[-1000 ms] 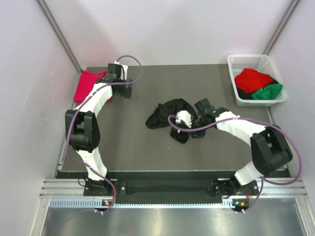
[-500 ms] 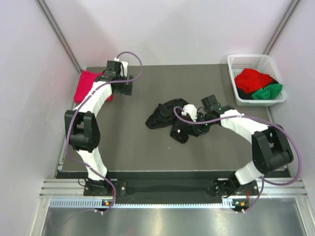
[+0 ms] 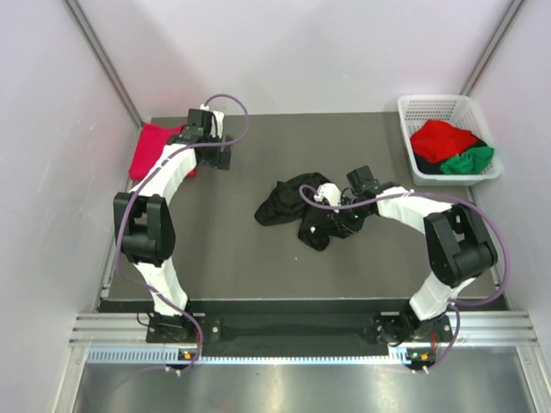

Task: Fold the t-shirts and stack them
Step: Flatten the tshirt out

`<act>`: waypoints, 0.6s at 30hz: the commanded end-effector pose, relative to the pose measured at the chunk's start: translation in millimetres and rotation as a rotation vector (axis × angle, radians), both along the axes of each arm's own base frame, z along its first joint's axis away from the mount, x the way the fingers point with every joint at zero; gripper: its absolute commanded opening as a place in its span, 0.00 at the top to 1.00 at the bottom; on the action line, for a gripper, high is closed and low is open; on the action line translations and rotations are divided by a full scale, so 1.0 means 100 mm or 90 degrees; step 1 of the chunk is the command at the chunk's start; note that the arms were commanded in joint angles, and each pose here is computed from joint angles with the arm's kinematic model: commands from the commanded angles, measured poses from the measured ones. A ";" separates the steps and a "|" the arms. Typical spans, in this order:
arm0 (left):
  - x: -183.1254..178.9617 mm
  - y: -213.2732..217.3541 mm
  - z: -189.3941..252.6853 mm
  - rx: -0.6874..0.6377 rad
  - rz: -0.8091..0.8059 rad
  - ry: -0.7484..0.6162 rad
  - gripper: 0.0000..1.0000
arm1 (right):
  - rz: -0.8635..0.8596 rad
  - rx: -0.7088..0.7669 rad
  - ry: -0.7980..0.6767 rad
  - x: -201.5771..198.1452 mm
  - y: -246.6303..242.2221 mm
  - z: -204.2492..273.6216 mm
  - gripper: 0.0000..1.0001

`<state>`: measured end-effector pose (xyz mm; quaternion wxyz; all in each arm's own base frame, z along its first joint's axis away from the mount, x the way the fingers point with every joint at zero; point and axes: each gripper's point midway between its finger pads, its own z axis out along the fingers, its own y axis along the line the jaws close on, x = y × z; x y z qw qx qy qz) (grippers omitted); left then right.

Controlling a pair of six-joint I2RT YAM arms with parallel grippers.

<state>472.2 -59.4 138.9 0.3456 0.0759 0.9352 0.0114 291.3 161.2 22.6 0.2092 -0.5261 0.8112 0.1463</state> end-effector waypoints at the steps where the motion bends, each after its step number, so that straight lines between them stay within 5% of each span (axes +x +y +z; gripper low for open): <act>1: 0.00 0.00 0.22 0.002 -0.006 -0.038 0.14 | -0.005 0.028 -0.049 0.27 0.09 0.18 0.78; 8: 0.01 -0.02 0.21 -0.004 -0.010 -0.036 0.14 | -0.016 0.042 -0.042 0.31 0.14 0.18 0.78; 12: 0.01 -0.04 0.19 -0.007 -0.012 -0.034 0.14 | -0.018 0.028 -0.041 0.33 0.11 0.12 0.94; 18: 0.03 -0.06 0.18 -0.008 -0.014 -0.032 0.15 | -0.010 0.009 -0.060 0.35 0.08 0.16 0.99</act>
